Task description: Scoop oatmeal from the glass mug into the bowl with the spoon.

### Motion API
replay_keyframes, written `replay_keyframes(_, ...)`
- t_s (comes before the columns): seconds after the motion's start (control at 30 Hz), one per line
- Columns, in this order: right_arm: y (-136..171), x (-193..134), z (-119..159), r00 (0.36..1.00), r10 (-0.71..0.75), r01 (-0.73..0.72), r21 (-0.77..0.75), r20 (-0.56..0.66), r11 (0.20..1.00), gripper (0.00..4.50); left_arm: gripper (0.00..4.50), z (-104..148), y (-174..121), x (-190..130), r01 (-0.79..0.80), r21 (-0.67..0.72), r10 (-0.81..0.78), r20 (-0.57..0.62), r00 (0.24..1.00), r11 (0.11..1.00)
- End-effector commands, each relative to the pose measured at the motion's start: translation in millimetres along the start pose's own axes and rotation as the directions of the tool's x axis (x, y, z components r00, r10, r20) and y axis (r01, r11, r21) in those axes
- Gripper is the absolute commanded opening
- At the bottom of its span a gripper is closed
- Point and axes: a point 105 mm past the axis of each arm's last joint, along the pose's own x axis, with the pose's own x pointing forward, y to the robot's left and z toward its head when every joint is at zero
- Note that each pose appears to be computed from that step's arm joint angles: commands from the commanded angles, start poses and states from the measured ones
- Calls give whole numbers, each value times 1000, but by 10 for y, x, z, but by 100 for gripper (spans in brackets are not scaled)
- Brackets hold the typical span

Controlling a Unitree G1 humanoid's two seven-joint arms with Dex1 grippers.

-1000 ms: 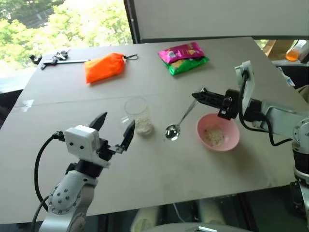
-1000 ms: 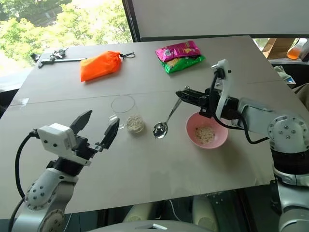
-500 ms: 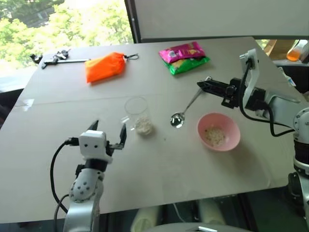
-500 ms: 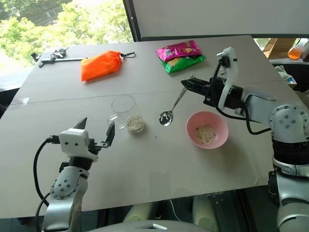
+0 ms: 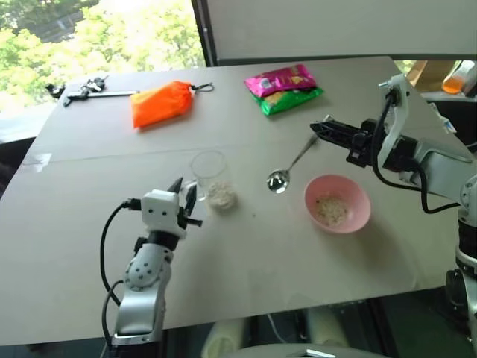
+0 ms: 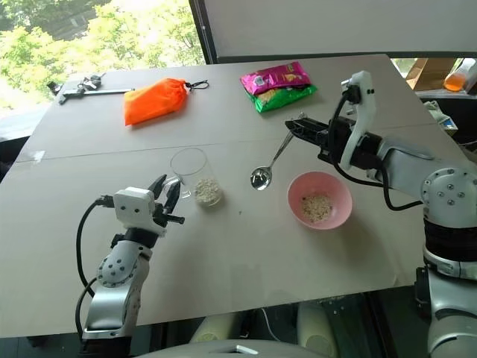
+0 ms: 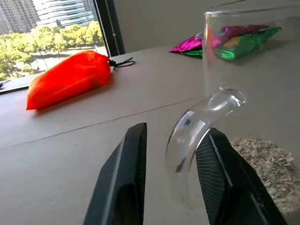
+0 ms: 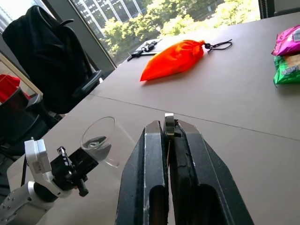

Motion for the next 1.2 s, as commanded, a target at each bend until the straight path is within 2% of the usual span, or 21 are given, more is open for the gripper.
replay_keyframes(0.03,96,-59,133,998,24,-22,-36,51,999,0,127,104,-16,27,8,26,-9,45,999,1000)
replay_keyframes(0.27,99,-55,134,998,27,-25,-38,51,999,0,127,100,-69,29,24,19,-24,49,999,1000)
replay_keyframes(0.4,98,-50,131,998,28,-27,-38,50,999,0,6,106,-49,38,14,24,-15,52,999,1000)
replay_keyframes(0.87,154,1,184,997,44,-39,-68,68,997,0,6,86,-55,59,18,25,-19,38,999,1000)
replay_keyframes(1.07,473,176,459,977,169,-146,-167,133,975,0,6,73,-119,164,48,10,-48,8,999,999)
replay_keyframes(1.2,627,256,530,962,234,-204,-202,137,958,0,6,71,-157,243,70,-3,-70,-13,997,998)
